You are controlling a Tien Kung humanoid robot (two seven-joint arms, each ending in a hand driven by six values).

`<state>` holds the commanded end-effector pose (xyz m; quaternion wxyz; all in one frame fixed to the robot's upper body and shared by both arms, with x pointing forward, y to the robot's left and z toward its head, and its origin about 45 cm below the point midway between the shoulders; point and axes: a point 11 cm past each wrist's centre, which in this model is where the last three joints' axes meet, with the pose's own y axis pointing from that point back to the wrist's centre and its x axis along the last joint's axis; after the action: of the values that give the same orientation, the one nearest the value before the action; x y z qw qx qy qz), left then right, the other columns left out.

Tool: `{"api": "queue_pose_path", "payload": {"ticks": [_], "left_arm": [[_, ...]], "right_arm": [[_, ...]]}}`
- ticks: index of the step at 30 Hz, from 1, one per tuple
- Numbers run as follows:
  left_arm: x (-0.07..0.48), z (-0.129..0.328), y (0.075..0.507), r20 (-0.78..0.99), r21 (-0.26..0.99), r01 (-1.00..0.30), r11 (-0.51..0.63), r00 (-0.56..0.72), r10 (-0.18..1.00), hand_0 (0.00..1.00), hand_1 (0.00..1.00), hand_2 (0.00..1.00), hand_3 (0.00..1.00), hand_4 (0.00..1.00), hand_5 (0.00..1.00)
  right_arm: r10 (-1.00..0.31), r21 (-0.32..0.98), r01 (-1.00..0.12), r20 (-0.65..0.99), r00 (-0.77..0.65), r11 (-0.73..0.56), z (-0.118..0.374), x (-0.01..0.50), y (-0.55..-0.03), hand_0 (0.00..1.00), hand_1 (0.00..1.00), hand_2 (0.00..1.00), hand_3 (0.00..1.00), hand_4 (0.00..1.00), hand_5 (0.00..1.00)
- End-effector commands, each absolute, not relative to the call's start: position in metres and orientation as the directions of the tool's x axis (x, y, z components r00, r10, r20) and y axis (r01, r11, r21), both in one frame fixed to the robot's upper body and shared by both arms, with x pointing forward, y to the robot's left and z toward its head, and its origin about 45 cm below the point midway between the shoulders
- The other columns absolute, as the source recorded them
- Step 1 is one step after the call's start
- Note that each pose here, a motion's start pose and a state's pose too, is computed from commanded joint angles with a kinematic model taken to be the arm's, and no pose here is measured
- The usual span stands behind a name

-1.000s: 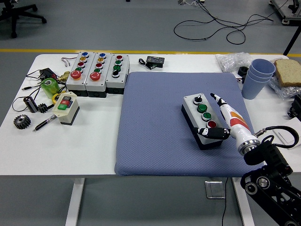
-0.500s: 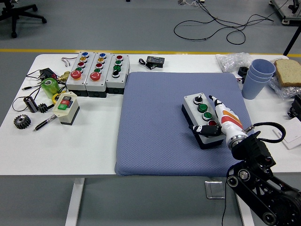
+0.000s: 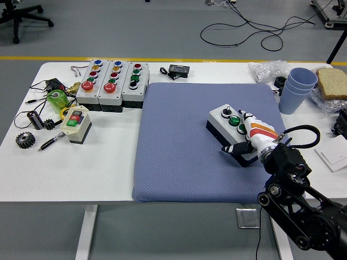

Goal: Pick up the button,place it on the desk,press the button,press the button

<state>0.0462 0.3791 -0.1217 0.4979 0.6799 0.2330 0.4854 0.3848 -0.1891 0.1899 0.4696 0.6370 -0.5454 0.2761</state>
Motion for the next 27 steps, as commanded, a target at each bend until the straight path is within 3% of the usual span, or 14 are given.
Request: {"api": "queue_pose_path", "payload": {"ticks": [14, 15, 20, 21, 26, 27], "left_arm": [[0.048, -0.122, 0.379, 0.429, 0.903, -0.168, -0.396, 0.419, 0.801, 0.602, 0.632, 0.677, 0.548, 0.366, 0.692], [0.048, -0.122, 0.379, 0.429, 0.903, -0.168, -0.396, 0.418, 0.801, 0.603, 0.632, 0.678, 0.55, 0.367, 0.694], [0.048, -0.121, 0.379, 0.43, 0.902, -0.168, -0.397, 0.418, 0.8, 0.603, 0.632, 0.678, 0.55, 0.367, 0.694], [0.048, -0.121, 0.379, 0.43, 0.902, -0.168, -0.397, 0.418, 0.8, 0.602, 0.632, 0.679, 0.549, 0.368, 0.694], [0.048, -0.121, 0.379, 0.43, 0.902, -0.167, -0.397, 0.419, 0.8, 0.602, 0.632, 0.679, 0.549, 0.368, 0.694], [0.048, -0.121, 0.379, 0.43, 0.902, -0.167, -0.397, 0.419, 0.799, 0.603, 0.632, 0.678, 0.549, 0.369, 0.695]], "right_arm": [[-0.374, 0.287, -0.954, 0.896, 0.237, 0.083, 0.195, 0.4, -0.2, 0.699, 0.742, 0.935, 0.998, 0.986, 0.198], [-0.365, 0.295, -0.952, 0.898, 0.246, 0.085, 0.194, 0.402, -0.201, 0.548, 0.577, 0.881, 0.998, 0.97, 0.183], [-0.332, 0.325, -0.941, 0.901, 0.279, 0.093, 0.189, 0.404, -0.206, 0.548, 0.577, 0.881, 0.998, 0.97, 0.183], [-0.327, 0.328, -0.94, 0.902, 0.282, 0.094, 0.189, 0.405, -0.206, 0.427, 0.463, 0.822, 0.998, 0.958, 0.174], [-0.288, 0.335, -0.937, 0.911, 0.294, 0.102, 0.187, 0.406, -0.21, 0.427, 0.463, 0.822, 0.998, 0.958, 0.174], [-0.274, 0.331, -0.938, 0.916, 0.293, 0.104, 0.188, 0.406, -0.21, 0.294, 0.339, 0.683, 0.998, 0.945, 0.171]]}}
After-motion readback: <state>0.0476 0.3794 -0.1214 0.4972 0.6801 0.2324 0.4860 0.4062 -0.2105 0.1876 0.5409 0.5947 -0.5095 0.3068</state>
